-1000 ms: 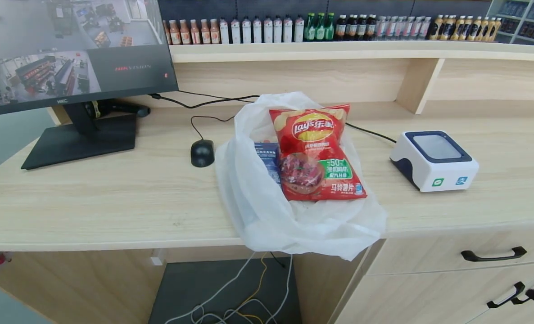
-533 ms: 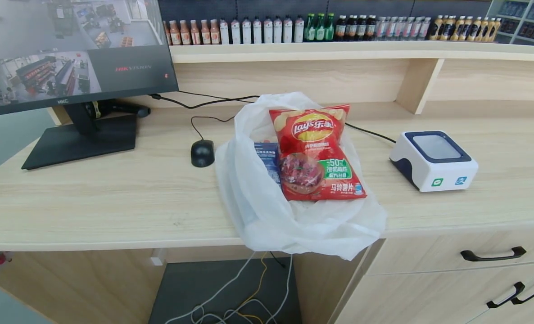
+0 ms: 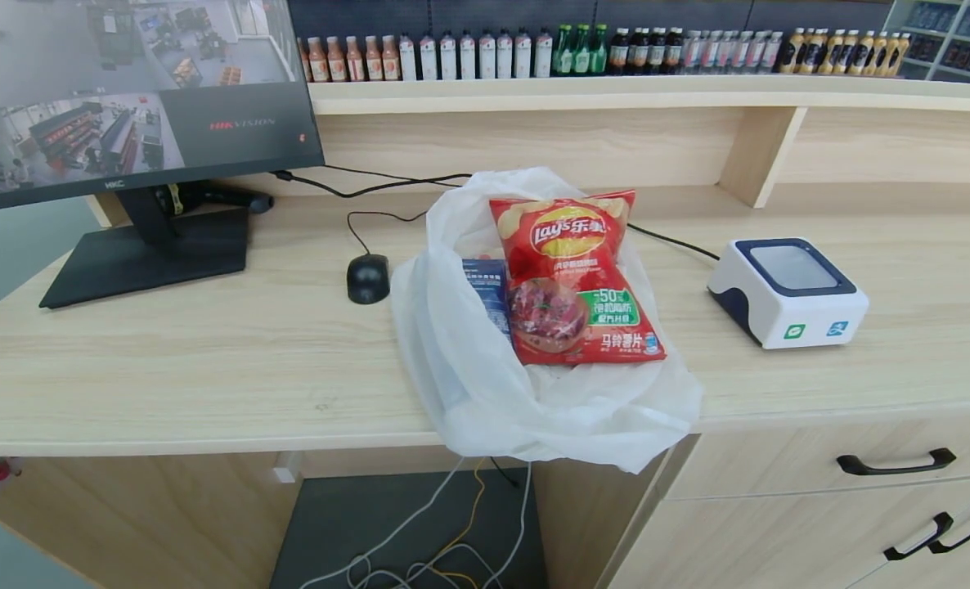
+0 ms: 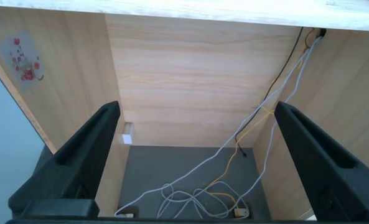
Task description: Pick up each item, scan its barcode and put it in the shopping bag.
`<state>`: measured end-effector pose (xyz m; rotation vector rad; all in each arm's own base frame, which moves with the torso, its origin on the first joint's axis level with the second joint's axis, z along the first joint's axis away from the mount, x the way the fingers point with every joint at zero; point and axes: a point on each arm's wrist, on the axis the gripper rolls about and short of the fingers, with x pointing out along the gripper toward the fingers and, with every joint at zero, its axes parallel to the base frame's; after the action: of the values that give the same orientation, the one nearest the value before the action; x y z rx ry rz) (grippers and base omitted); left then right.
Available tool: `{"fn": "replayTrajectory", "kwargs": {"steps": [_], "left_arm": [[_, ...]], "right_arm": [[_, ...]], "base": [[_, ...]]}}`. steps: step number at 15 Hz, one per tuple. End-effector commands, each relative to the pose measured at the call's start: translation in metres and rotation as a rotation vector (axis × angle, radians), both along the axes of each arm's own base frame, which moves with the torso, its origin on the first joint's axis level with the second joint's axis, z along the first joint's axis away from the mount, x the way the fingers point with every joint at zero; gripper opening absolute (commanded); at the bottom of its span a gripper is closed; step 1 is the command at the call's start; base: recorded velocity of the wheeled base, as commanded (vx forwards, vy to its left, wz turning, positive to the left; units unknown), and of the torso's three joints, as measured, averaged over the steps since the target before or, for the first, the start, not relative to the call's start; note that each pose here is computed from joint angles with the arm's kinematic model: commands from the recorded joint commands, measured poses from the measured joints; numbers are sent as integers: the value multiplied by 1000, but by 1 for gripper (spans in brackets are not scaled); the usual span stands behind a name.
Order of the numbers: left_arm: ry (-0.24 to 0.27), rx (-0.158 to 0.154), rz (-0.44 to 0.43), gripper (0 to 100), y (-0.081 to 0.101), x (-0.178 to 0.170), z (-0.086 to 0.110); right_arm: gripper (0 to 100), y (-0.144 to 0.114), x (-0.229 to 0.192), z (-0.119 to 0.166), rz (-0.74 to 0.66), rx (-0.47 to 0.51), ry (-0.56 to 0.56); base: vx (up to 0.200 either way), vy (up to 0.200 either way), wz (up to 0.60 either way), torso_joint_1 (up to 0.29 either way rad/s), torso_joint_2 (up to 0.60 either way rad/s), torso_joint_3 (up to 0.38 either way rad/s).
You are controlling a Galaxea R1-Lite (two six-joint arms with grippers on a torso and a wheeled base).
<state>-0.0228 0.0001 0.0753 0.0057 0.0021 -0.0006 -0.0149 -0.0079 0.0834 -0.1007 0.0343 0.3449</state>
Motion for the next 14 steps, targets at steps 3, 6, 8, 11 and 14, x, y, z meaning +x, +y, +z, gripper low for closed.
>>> {"fn": "replayTrajectory", "kwargs": {"steps": [3,6,8,11,14], "left_arm": [[-1,-4,1,100,0,0,0],[-1,-3,1,100,0,0,0],[-1,-4,2,100,0,0,0],[-1,-4,1,100,0,0,0],[-2,-9,1,100,0,0,0]], "right_arm": [[100,2,0,1,-289,23,-4],[100,7,4,1,-410,21,64],[100,9,-3,-6,-322,27,24],[100,8,-8,-7,-328,106,-36],[100,8,-8,-7,-328,101,-36]], "base": [[0,0,0,0,0,0],[0,0,0,0,0,0],[0,0,0,0,0,0],[0,0,0,0,0,0],[-67,0,0,1,2,1]]}}
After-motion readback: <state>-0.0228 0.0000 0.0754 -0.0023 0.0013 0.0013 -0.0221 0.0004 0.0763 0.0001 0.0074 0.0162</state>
